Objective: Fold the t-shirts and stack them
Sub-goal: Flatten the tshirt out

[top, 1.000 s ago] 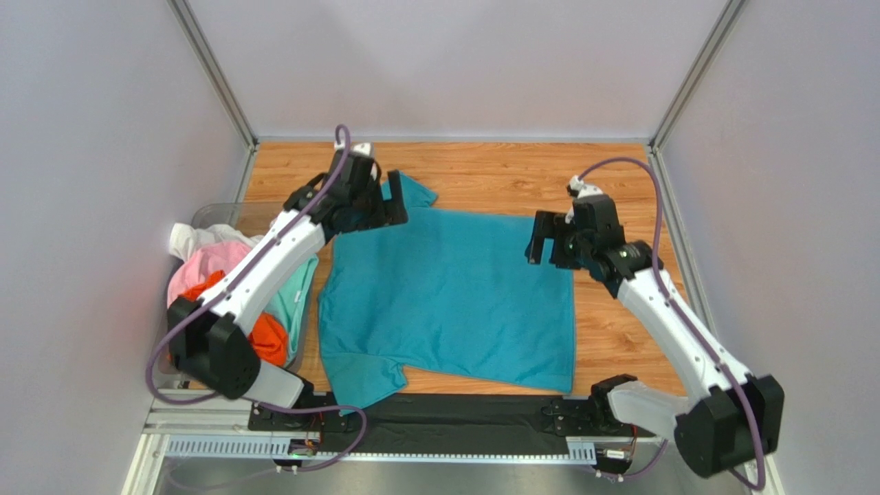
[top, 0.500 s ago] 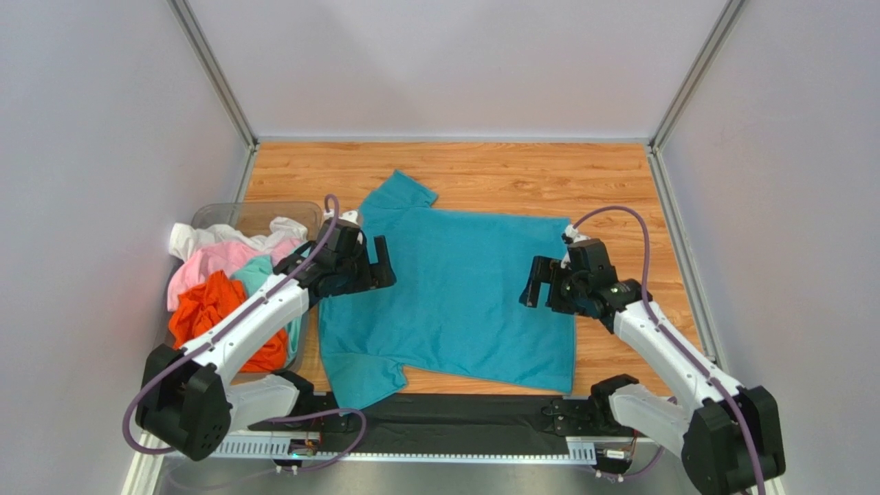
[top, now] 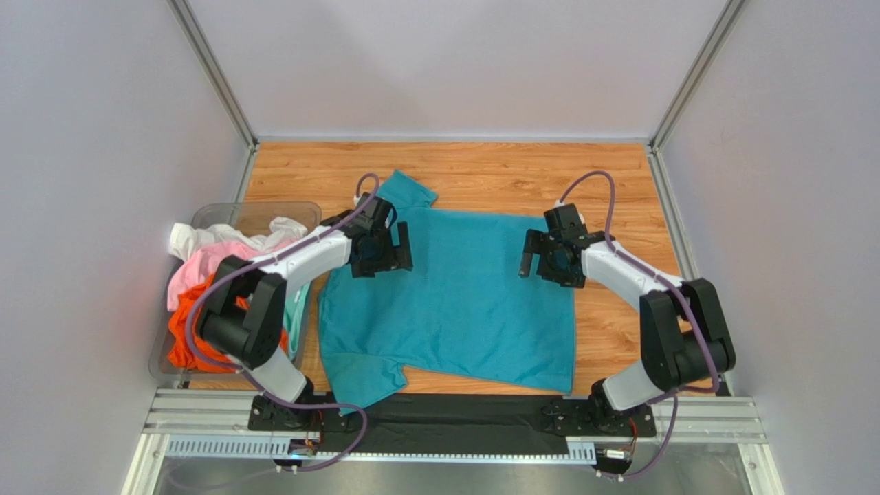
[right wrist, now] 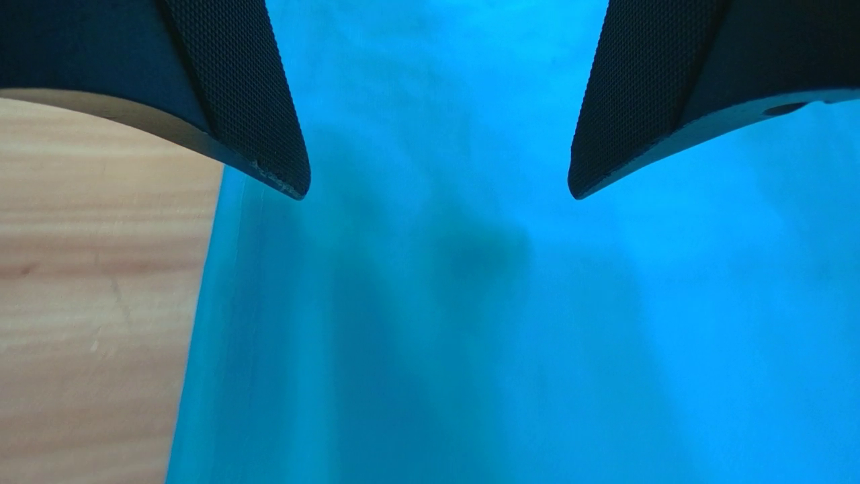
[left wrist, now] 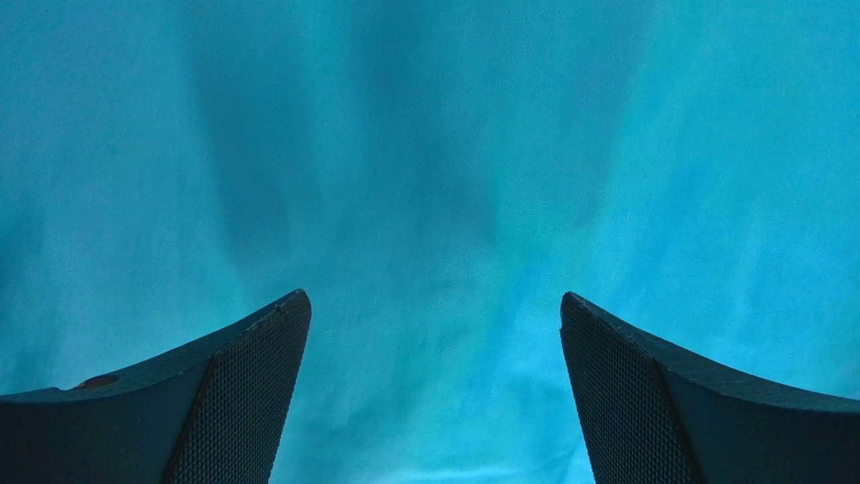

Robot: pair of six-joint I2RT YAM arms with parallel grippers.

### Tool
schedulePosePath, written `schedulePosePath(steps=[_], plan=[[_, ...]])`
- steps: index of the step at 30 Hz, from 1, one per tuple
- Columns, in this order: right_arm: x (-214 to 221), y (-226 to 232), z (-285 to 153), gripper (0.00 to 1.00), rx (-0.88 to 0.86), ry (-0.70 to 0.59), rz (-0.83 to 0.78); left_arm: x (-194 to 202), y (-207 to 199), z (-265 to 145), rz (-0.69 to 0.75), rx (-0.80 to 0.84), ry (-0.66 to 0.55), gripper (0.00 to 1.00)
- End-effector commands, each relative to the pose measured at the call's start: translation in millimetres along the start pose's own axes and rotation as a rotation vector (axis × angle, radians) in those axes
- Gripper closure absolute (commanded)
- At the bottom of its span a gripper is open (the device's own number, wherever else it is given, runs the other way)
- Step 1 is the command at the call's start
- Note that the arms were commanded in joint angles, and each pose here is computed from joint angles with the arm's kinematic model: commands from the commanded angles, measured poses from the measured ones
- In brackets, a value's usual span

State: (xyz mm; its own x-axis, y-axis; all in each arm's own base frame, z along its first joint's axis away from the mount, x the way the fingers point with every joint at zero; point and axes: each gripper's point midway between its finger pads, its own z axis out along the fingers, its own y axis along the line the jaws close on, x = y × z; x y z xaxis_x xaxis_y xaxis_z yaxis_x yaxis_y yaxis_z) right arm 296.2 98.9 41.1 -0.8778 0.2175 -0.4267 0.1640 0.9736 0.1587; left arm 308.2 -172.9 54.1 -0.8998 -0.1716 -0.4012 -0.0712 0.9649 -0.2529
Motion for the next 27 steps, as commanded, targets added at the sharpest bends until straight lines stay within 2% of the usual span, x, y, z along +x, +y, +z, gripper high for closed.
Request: schedulePosePath(steps=[1, 10, 12, 20, 22, 27], plan=[[-34, -6, 15, 0.0, 0.05, -0.054, 0.025, -13, -9, 15, -0.002, -0.009, 0.009, 0.0], [-57, -20, 65, 0.0, 0.077, 0.041, 0.087, -26, -25, 64, -0.016, -0.03, 0.105, 0.0], [-72, -27, 72, 0.03, 0.077, 0.044, 0.121, -36, -31, 69, -0.021, -0.026, 0.095, 0.0], [-125, -42, 93, 0.02, 0.077, 0.035, 0.151, -69, -59, 100, -0.007, 0.016, 0.11, 0.0], [-136, -35, 100, 0.02, 0.034, 0.05, 0.163, -70, -60, 110, -0.012, 0.011, 0.128, 0.0], [-158, -38, 111, 0.0, 0.042, 0.056, 0.174, -99, -69, 117, -0.035, 0.033, 0.084, 0.0]])
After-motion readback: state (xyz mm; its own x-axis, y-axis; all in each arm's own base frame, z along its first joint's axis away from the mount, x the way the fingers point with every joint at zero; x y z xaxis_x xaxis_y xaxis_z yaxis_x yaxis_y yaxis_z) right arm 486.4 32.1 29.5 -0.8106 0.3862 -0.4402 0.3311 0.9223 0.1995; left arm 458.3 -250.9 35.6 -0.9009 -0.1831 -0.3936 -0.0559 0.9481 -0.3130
